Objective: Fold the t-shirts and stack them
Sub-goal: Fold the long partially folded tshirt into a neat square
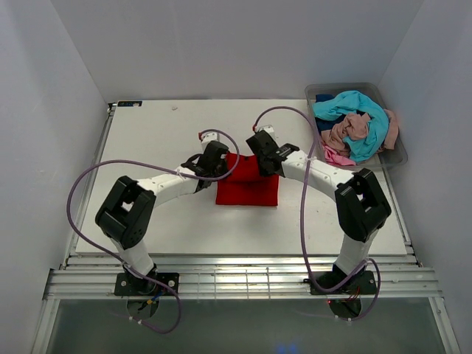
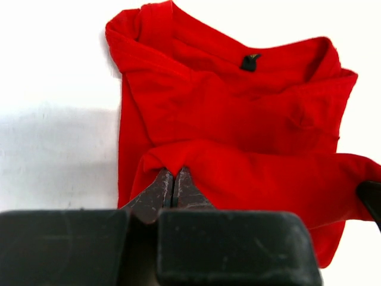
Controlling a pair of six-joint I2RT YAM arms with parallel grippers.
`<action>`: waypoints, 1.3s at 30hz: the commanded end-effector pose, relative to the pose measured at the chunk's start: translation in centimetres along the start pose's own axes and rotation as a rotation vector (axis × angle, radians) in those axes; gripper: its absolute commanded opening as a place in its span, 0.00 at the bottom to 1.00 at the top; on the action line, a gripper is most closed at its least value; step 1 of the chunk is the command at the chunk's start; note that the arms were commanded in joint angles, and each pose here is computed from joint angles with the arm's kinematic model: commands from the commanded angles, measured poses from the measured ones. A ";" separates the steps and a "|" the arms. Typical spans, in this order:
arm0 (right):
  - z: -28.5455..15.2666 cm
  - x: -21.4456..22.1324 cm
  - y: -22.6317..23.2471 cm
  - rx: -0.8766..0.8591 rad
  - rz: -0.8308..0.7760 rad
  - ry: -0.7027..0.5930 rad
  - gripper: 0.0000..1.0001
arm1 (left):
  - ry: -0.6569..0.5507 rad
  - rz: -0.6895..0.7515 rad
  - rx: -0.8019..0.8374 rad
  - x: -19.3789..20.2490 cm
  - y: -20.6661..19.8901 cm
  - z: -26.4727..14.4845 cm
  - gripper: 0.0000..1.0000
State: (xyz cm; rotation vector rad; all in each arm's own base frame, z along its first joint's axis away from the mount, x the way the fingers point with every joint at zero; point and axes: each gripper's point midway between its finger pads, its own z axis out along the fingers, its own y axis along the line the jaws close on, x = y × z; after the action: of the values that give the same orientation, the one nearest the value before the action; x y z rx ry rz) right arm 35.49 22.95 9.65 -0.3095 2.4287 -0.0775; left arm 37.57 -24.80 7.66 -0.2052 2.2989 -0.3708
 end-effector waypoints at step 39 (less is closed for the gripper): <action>-0.6 -2.4 0.4 -0.249 0.151 -0.084 0.92 | 0.077 0.108 0.099 -3.3 -7.6 4.0 0.47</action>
State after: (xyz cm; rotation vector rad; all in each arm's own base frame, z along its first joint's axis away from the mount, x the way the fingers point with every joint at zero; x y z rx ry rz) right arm 36.28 23.53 9.05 -0.2894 2.4439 0.2069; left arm 42.76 -32.69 9.36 -0.0592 2.3334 -0.5210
